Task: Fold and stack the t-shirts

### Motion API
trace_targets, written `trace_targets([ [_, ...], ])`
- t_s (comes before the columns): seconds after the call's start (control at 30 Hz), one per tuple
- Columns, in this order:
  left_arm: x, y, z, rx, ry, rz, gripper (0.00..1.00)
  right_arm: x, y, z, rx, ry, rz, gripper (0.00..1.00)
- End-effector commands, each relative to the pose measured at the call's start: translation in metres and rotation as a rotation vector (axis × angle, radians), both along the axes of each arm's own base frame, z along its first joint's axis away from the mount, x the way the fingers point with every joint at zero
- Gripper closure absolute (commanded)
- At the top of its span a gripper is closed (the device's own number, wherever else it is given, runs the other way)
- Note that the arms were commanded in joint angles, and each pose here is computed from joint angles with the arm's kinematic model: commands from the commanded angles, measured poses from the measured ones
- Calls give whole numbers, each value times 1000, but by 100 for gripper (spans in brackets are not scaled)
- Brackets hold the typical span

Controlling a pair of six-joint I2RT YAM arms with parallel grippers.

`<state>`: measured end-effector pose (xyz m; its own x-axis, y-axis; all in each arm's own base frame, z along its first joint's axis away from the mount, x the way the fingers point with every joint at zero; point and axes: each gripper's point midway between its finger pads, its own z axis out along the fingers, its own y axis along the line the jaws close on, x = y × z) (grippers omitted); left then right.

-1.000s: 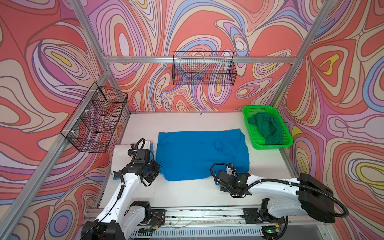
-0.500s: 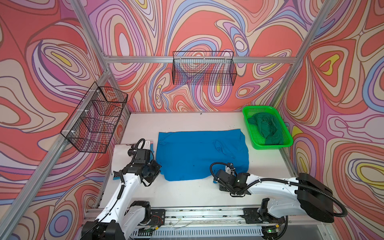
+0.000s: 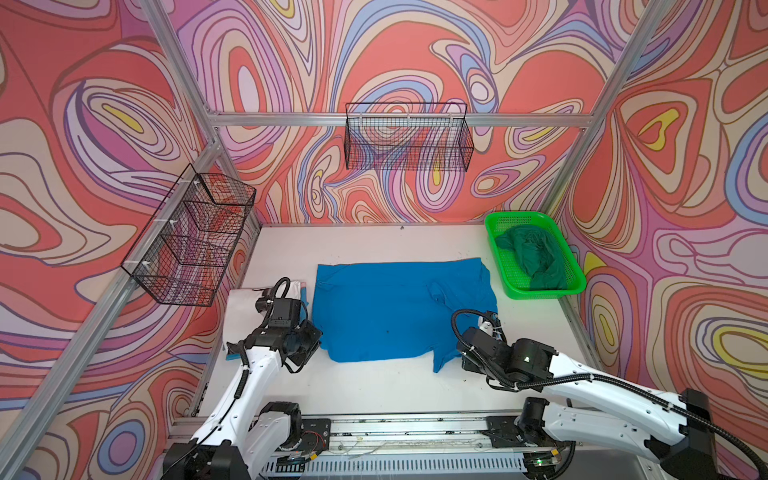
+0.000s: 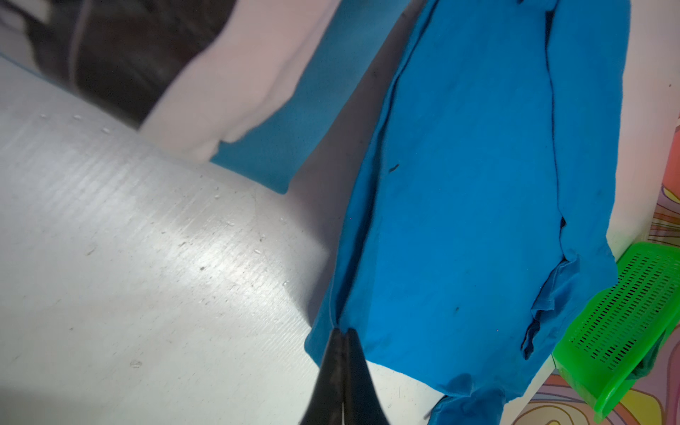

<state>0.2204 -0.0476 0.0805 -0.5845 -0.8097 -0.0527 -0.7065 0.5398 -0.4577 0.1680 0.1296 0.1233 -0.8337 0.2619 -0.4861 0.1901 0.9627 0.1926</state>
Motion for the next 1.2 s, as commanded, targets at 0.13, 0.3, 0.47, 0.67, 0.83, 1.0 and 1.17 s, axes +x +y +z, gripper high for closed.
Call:
trace_targets([
  [0.13, -8, 5, 3, 31, 28, 12, 100, -5, -46, 48, -82, -91, -67, 100],
  [0.3, -11, 5, 7, 24, 36, 27, 100, -1, -62, 78, -89, -172, -109, 100],
  [0.47, -9, 7, 17, 26, 24, 49, 100, 7, -72, 99, -113, -258, -147, 100],
  [0.67, 2, 11, 26, 51, 22, 58, 100, 22, -67, 117, -154, -322, -151, 100],
  [0.83, 13, 15, 29, 80, 29, 63, 100, 38, -62, 132, -171, -379, -154, 100],
  [1.0, 27, 21, 27, 121, 45, 66, 100, 67, -58, 130, -147, -345, -132, 100],
  [1.17, 41, 25, 20, 138, 64, 75, 100, 102, -61, 124, -88, -304, -123, 100],
])
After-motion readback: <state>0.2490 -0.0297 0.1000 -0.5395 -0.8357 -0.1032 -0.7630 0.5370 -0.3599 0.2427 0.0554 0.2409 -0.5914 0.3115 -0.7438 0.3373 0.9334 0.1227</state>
